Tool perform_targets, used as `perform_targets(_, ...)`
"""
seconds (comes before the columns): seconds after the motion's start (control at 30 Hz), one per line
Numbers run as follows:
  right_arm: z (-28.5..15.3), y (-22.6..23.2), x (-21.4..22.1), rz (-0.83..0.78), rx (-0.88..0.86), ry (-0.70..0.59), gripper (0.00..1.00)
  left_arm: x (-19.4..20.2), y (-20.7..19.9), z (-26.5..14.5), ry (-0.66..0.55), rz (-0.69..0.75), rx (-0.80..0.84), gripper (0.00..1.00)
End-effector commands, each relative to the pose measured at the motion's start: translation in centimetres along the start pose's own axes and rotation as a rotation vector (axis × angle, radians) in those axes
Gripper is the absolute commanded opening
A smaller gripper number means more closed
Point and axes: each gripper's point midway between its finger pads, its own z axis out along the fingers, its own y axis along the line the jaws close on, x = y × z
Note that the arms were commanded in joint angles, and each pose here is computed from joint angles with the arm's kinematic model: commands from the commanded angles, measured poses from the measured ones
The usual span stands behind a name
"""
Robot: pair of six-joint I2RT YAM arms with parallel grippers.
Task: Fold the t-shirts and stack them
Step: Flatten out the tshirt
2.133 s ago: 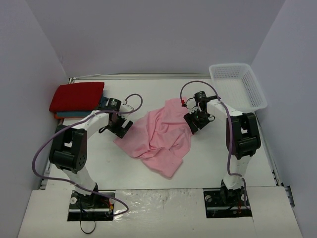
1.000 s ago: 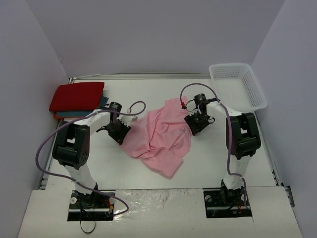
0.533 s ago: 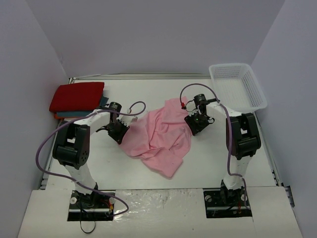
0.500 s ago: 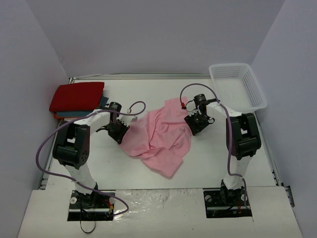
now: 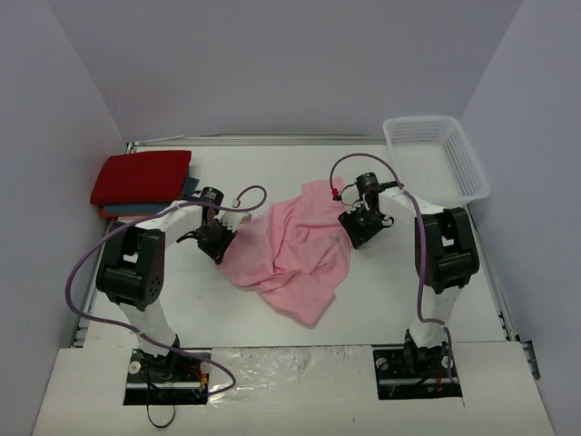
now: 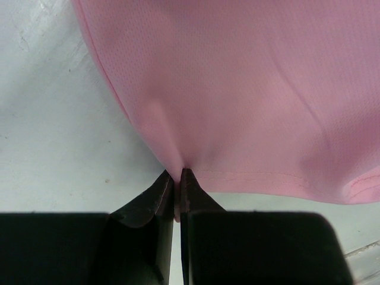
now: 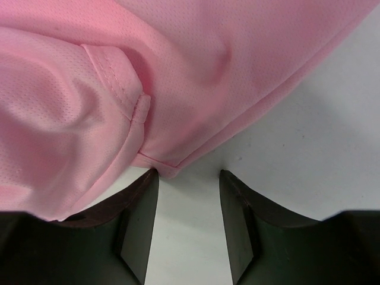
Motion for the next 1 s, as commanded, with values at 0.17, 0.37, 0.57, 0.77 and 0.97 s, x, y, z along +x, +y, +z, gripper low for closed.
perform_targets(0.17, 1.5, 1.4, 2.4, -0.003, -0.045, 0.101, 0.00, -0.3, 0.5, -1.4, -0.009, -0.006, -0.044, 0.02)
perform_targets(0.37, 1.3, 0.9, 2.0, -0.007, -0.023, 0.094, 0.00, -0.3, 0.6, -1.5, -0.003, -0.004, -0.045, 0.02)
perform_targets(0.57, -0.5, -0.4, 0.3, -0.022, 0.052, 0.046, 0.00, -0.6, 0.9, -2.1, -0.007, 0.003, -0.066, 0.02)
perform_targets(0.77, -5.8, -3.2, -3.0, -0.024, 0.214, -0.069, 0.00, -1.4, 3.5, -5.1, -0.022, 0.035, -0.215, 0.02)
perform_targets(0.97, -10.7, -5.5, -6.4, -0.011, 0.328, -0.195, 0.00, -3.3, 5.3, -9.9, -0.079, 0.054, -0.342, 0.02)
